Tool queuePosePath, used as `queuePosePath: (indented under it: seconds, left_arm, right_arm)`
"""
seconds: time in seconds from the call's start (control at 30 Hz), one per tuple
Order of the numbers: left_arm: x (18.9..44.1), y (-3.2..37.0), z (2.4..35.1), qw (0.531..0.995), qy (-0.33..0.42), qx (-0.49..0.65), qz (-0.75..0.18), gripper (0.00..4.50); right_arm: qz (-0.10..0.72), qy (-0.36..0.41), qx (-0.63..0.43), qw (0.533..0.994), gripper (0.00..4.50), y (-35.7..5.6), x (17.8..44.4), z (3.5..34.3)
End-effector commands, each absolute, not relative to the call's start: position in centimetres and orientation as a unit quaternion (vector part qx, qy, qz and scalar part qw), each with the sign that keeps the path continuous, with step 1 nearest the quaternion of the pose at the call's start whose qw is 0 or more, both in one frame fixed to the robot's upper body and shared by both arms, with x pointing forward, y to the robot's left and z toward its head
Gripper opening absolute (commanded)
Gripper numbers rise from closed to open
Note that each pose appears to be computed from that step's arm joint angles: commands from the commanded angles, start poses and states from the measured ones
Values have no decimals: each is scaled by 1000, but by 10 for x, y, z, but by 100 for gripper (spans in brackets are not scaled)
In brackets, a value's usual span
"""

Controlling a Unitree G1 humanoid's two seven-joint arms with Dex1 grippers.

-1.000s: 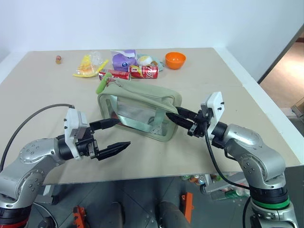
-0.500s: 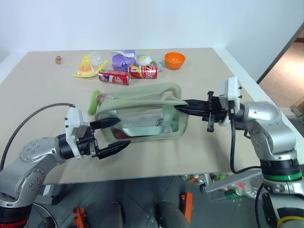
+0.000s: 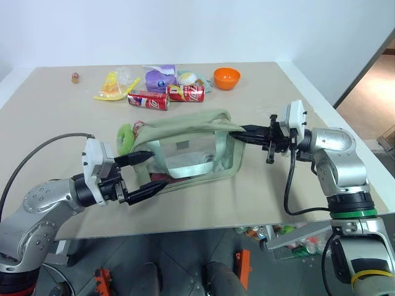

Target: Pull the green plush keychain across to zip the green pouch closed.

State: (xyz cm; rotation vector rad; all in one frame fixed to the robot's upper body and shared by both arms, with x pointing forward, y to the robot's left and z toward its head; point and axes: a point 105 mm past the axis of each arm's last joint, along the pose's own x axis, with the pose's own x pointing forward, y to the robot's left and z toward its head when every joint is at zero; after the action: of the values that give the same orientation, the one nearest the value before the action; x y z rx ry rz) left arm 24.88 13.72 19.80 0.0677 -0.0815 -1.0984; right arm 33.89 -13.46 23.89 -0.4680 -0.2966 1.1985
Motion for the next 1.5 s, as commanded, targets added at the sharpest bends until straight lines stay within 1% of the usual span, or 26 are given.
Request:
queuePosePath:
  seconds: [0.03,0.17,0.37,0.47,0.53,0.87,1.03,1.17,1.33,1.43,1.5]
  left_arm:
    - [244,135,208,846,-55,48,-528,450]
    - [245,134,206,844,-53,47,-532,450]
    - [246,133,206,842,-52,47,-534,450]
    - [246,134,206,843,-51,48,-534,450]
    - [246,134,206,843,-51,47,-533,450]
    - [247,132,205,841,-52,46,-536,450]
    - [248,138,209,852,-57,30,-520,450]
    - [247,154,225,876,-75,-17,-476,450]
    - [248,189,241,906,-89,-55,-411,450]
    - [263,214,251,927,-108,-44,-357,450]
    - [278,224,248,936,-102,-22,-337,450]
  right_arm:
    - [529,-172,-220,801,7,-143,335,261]
    - [525,-163,-214,808,7,-142,330,246]
    - [493,-151,-206,832,7,-150,331,235]
    - [463,-157,-187,852,7,-157,331,241]
    - [458,-158,-176,857,7,-157,328,243]
    - [471,-146,-167,853,7,-140,314,229]
    - [480,-137,-162,851,7,-135,310,222]
    - [487,-128,-162,849,7,-135,308,218]
    - [492,-122,-162,846,7,-135,307,215]
    - [497,-123,-165,843,7,-133,307,214]
    - [502,-125,-168,839,7,-130,306,214]
